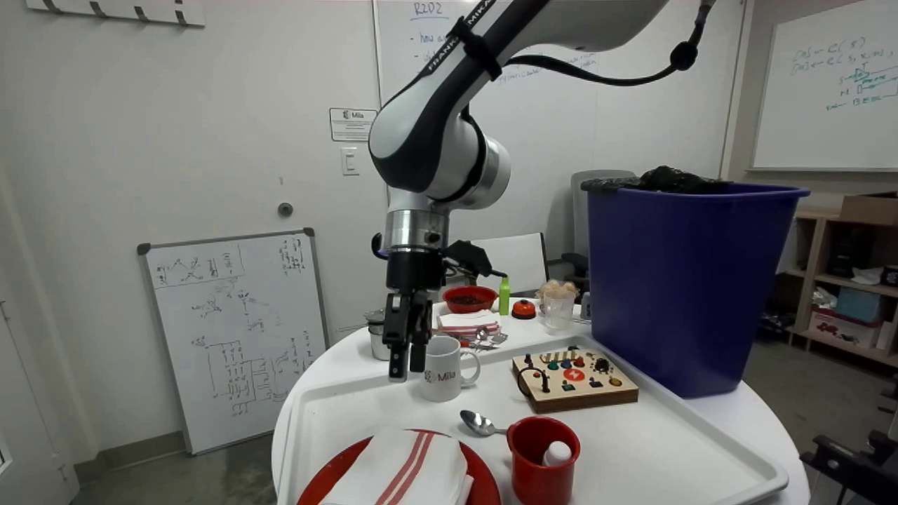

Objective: Throw the tea towel in the trash bin

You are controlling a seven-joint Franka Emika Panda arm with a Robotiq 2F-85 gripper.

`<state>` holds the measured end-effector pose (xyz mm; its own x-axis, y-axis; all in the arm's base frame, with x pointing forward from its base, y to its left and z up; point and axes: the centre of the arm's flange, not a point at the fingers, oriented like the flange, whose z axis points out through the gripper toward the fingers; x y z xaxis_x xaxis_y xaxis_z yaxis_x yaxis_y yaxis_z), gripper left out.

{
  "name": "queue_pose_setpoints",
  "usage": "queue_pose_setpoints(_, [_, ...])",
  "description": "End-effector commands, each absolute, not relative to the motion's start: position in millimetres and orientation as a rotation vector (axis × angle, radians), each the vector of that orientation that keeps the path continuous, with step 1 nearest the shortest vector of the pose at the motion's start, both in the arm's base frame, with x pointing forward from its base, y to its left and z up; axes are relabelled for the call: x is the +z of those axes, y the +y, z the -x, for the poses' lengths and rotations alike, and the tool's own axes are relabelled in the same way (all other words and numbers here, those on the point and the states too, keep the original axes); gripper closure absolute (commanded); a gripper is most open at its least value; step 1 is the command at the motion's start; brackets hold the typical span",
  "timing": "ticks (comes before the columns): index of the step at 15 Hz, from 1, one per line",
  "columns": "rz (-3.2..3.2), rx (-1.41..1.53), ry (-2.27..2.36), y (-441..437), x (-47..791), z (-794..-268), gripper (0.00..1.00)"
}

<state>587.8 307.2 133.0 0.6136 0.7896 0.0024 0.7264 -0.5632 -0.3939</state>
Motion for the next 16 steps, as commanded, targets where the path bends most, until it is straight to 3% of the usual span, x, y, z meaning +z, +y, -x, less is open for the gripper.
queue_pose_setpoints(1, [2.553, 0.294, -1.133, 317.7, 123.3, -601.1, 0.00])
queue_pose_setpoints(9, [2.528, 0.516, -1.084, 340.4, 63.4, -596.7, 0.00])
queue_pose_setpoints(16, [2.674, 0.705, -1.062, 348.9, 68.9, -609.2, 0.00])
